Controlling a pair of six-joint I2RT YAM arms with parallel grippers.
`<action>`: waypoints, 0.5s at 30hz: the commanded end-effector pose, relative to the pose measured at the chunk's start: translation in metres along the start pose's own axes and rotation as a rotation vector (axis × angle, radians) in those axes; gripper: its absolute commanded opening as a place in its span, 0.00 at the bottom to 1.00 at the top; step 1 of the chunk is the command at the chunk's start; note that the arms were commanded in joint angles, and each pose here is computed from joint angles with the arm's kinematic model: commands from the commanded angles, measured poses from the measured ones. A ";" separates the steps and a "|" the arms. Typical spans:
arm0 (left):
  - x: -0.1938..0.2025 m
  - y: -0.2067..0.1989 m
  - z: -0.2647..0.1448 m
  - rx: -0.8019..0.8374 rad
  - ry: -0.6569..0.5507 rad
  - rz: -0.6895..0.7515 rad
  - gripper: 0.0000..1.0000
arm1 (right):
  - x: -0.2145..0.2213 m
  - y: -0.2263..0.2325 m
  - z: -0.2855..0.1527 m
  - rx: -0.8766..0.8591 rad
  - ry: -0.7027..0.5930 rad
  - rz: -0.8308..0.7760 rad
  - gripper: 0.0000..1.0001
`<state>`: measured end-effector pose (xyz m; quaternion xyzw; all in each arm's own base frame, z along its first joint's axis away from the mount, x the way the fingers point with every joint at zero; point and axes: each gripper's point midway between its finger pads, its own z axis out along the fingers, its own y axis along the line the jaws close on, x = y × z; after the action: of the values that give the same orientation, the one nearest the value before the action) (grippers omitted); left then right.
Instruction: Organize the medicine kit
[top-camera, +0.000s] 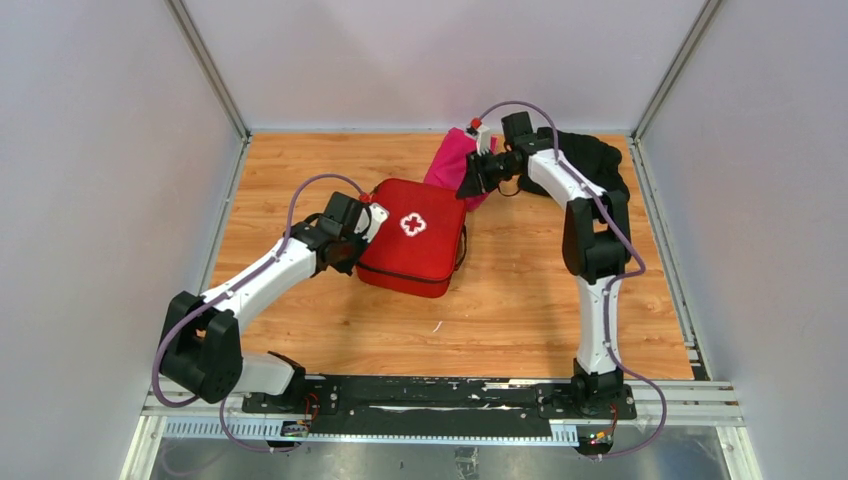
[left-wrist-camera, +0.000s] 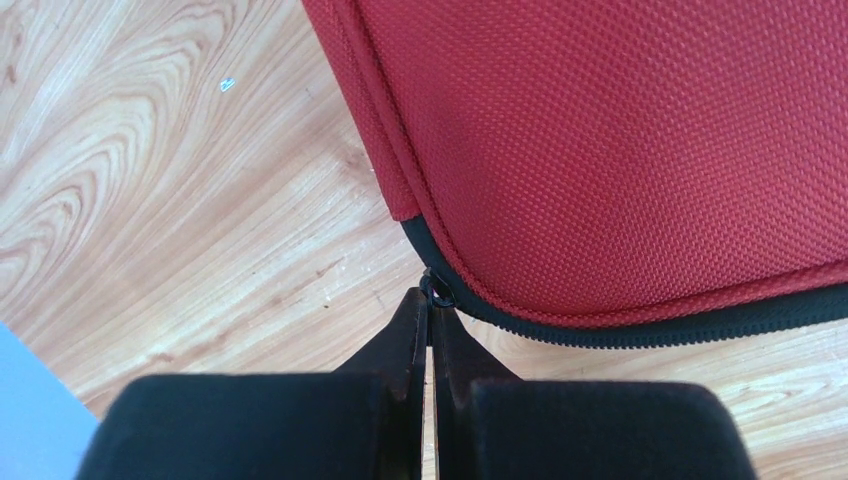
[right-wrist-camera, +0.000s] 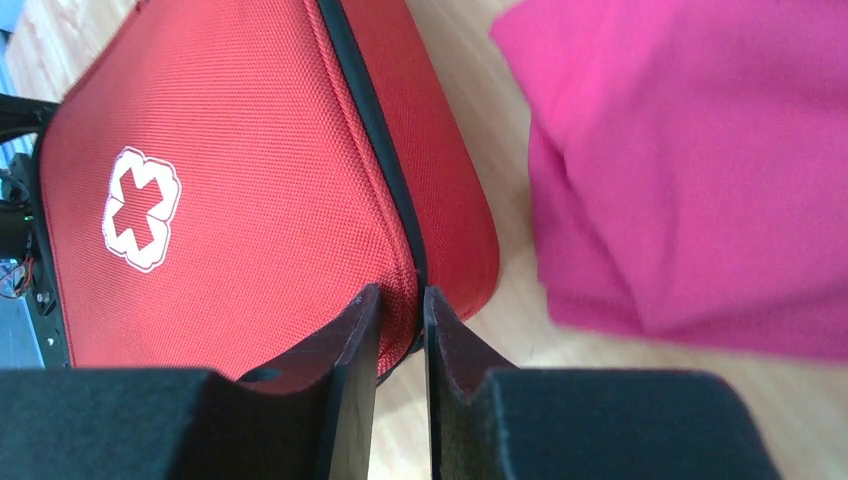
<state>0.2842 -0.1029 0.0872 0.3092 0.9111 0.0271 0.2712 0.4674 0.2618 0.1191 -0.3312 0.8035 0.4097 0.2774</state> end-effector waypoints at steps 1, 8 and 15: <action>-0.036 0.004 -0.017 0.013 -0.144 0.035 0.00 | 0.051 0.012 -0.025 0.163 0.141 0.147 0.18; -0.037 -0.008 -0.021 0.091 -0.176 0.137 0.00 | 0.118 0.062 -0.057 0.305 0.176 0.327 0.20; -0.036 -0.024 -0.021 0.184 -0.204 0.229 0.00 | 0.138 0.099 -0.093 0.424 0.140 0.235 0.49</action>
<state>0.2780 -0.1169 0.0983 0.3949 0.8739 -0.0136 0.2831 0.3035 0.1966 0.1120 -0.2049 0.9099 0.2821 0.2248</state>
